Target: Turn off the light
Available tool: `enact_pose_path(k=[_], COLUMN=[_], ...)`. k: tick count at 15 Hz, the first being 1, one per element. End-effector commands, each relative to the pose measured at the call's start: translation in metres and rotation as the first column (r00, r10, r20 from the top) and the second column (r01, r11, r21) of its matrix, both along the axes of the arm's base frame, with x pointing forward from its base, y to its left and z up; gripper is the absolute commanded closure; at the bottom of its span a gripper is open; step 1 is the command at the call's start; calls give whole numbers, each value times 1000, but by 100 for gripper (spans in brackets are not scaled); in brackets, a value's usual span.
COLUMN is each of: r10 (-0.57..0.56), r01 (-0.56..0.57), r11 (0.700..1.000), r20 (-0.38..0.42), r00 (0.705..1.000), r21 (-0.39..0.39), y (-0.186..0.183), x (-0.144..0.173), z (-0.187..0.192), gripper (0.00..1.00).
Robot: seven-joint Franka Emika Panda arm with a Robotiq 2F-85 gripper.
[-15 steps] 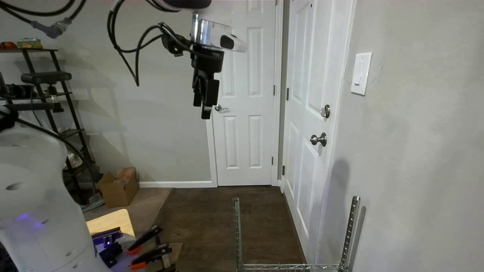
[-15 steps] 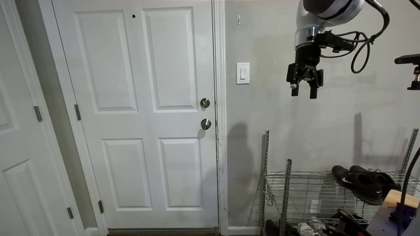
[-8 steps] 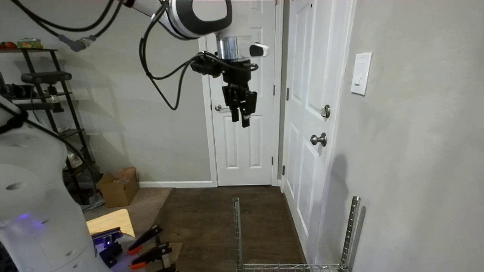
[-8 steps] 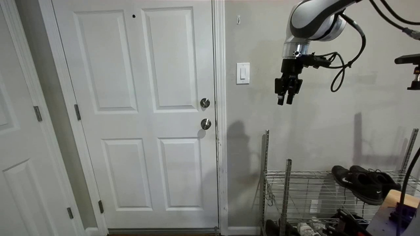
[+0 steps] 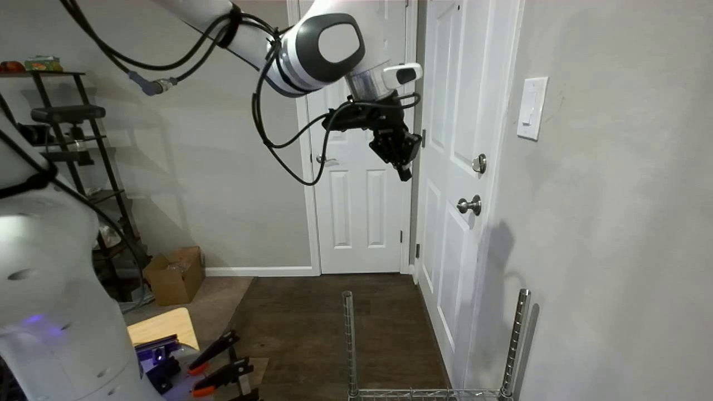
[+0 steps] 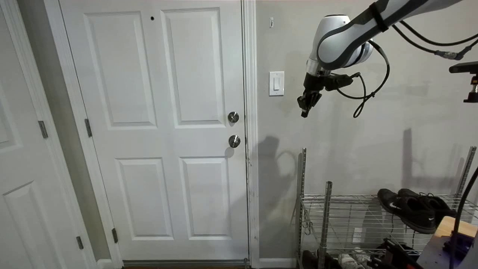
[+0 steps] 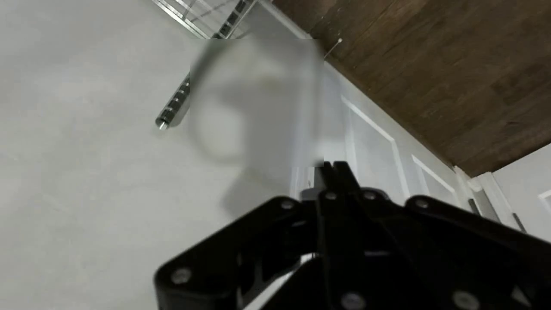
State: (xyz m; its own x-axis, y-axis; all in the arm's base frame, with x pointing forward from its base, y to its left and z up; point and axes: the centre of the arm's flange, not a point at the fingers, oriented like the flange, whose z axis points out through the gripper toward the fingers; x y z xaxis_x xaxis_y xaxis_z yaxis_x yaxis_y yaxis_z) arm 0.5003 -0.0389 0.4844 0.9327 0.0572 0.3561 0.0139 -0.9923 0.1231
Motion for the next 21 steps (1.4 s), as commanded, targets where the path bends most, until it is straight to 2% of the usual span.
enact_pose_path(k=[1, 4, 7, 13, 17, 21], r10=[35, 75, 114, 185, 201, 197], r01=[-22, -41, -61, -76, -57, -30], r11=[992, 979, 961, 901, 873, 862], r20=[109, 165, 186, 220, 252, 278], r00=[993, 983, 976, 958, 946, 940], r21=[-121, -199, -271, -427, -484, -506], y=[-1, -3, -4, -3, -8, -22], x=[24, 39, 56, 98, 123, 144], z=[1, 2, 3, 19, 34, 48], gripper=[99, 96, 96, 97, 97, 97])
